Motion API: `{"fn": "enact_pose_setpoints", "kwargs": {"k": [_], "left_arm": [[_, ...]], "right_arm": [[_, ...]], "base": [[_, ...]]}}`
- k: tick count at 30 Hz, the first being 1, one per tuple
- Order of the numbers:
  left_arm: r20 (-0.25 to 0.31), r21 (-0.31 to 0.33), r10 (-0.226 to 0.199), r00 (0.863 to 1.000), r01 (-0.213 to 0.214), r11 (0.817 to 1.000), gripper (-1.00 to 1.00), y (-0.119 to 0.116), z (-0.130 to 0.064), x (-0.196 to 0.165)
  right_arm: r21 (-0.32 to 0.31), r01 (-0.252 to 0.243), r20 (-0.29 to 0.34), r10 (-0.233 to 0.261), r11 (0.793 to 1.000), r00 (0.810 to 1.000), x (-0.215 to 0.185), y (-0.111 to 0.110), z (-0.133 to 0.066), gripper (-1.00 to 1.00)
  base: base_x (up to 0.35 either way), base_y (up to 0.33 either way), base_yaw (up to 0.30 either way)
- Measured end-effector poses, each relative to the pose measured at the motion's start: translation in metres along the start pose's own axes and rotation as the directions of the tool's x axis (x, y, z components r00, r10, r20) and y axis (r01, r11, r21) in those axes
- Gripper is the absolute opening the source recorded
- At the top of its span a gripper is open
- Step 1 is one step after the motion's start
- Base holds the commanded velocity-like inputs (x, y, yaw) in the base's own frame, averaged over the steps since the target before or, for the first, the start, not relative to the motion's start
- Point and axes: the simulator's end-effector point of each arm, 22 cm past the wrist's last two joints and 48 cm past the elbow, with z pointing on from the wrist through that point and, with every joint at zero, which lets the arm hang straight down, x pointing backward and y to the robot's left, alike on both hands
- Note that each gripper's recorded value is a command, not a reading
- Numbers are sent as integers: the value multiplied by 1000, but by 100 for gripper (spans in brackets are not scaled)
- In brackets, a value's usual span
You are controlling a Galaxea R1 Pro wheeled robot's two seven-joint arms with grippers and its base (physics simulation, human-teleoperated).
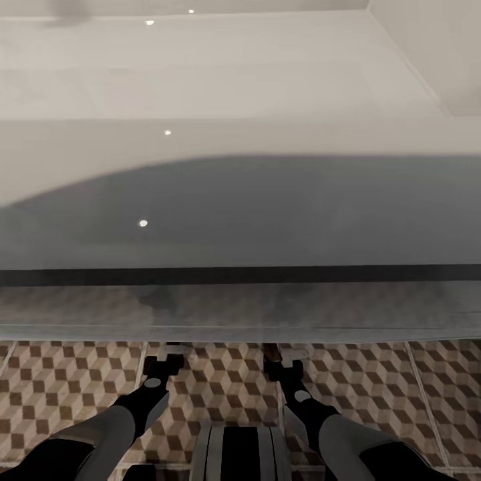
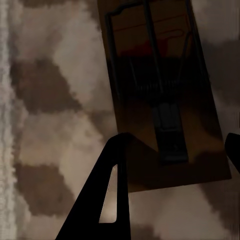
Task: Take the four mousetraps from the cabinet in the bathroom and place them on the bathroom floor. Make sure all four end up on the same floor surface, and ensure that at least two of them are either under or directly next to the same bathroom sink.
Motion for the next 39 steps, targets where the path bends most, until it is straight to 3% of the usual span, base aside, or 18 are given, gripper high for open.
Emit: {"fn": "enact_pose_setpoints", "kwargs": {"k": [39], "left_arm": [[8,0,0,1000,0,1000,-100,0,1,-5]], "right_arm": [[-4,-3,-5,3,1000,1000,0,1,1,-100]], "base": [[0,0,0]]}}
